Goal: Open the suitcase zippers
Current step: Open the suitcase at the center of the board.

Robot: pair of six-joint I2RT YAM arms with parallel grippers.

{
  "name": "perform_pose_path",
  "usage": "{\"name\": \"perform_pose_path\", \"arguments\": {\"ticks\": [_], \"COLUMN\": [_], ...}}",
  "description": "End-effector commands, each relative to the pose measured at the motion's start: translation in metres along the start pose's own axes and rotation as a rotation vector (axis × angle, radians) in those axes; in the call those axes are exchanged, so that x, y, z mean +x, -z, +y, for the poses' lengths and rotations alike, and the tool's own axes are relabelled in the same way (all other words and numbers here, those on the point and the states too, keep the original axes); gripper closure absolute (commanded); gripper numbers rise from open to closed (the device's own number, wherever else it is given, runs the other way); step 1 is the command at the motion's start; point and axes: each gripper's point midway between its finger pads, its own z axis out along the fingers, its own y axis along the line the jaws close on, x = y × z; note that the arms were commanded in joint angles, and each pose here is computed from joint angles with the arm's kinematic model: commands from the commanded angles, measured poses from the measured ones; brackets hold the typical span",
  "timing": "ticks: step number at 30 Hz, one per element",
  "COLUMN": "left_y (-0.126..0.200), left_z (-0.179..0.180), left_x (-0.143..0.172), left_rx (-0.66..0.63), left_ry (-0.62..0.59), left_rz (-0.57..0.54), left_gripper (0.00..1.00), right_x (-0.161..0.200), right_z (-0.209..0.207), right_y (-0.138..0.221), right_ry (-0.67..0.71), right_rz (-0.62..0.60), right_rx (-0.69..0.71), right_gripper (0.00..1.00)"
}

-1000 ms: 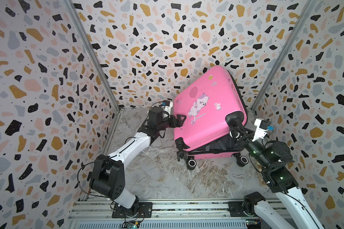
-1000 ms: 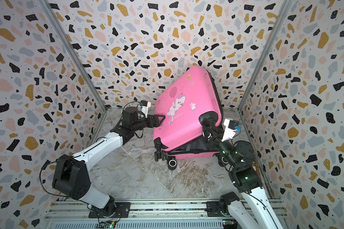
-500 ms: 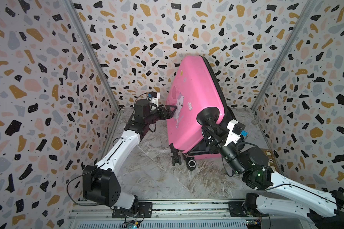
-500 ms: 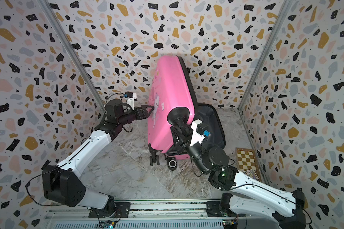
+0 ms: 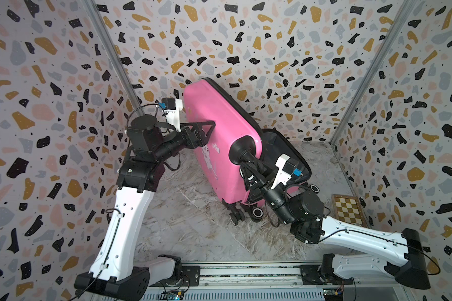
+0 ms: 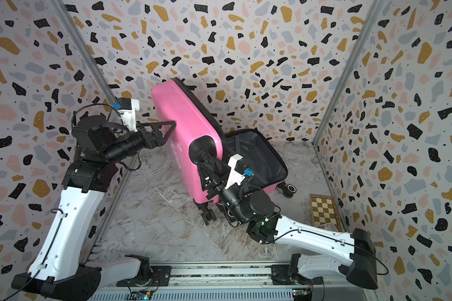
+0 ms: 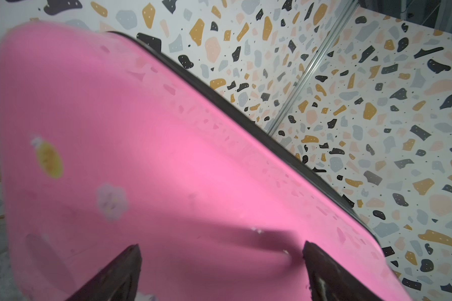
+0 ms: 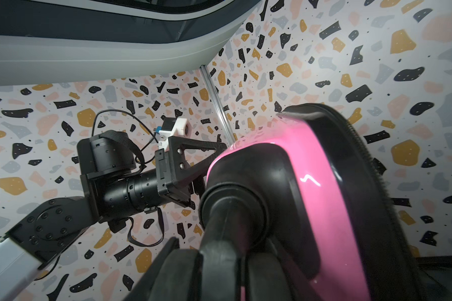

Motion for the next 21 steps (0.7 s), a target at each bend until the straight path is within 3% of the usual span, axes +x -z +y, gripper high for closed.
{"name": "perform_pose_path", "arguments": {"ticks": [1, 10, 18, 19, 21], "left_y": [0.022, 0.094, 0.147, 0.149, 0.149], "left_z": [-0.011, -0.047, -0.080, -0.083, -0.085], "left_x": [0.007, -0.007, -0.016, -0.015, -0.012], "left_rx": [-0.008, -0.075, -0.092, -0.081, -0.065], "left_ry": [-0.031, -0.122, -0.189, -0.190, -0.183], "left_rz": [0.042, 0.001, -0.012, -0.013, -0.006], "left_gripper": [0.04, 0.03, 0.02, 0.02, 0.02], "right_x": [0.127, 0.210, 0.277, 0.290, 0.305], "right_z": [-0.022, -0.006, 0.040, 0.044, 0.052], "right_y": [0.004, -0.027, -0.050, -0.055, -0.063], "right_ry": [0.000, -0.104, -0.145, -0.149, -0.159], "right_rz": [0.321, 0.409, 0.511, 0.549, 0.607], "right_rx": [0.049, 0.003, -0.103, -0.116, -0.143], "right_gripper": [1.00, 1.00, 1.00, 0.95, 0.61]}}
